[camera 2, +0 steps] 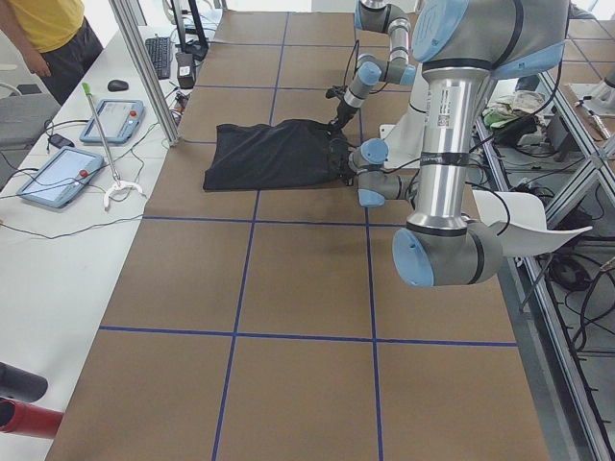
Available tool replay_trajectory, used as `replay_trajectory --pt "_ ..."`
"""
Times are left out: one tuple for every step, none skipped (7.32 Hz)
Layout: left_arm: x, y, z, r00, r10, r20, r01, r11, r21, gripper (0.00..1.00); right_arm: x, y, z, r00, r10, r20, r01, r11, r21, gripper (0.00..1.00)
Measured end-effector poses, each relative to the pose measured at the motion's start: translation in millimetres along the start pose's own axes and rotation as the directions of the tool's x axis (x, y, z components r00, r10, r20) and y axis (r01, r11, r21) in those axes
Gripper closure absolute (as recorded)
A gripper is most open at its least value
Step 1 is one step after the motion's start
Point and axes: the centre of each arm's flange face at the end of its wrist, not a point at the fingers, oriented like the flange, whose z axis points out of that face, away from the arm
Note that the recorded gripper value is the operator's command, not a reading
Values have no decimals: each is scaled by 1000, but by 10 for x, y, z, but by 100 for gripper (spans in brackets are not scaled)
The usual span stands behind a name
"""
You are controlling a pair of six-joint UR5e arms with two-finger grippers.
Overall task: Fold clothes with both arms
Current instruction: 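Grasp the near corners of the shirt with both grippers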
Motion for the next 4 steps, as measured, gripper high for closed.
replay_trajectory --pt "2 3 -1 1000 0 -1 0 1000 0 100 -21 -7 -9 1000 3 3 -3 1000 1 100" --pt "5 4 -2 1000 0 -1 0 1000 -1 100 -37 -26 -15 1000 5 5 -5 1000 3 100" --pt "16 4 -3 1000 0 -3 0 1000 -1 100 -64 -68 -31 1000 10 10 -10 1000 5 100" --pt "64 7 -35 1000 0 -14 0 1000 -5 100 -97 -124 -81 1000 15 19 -15 1000 3 100"
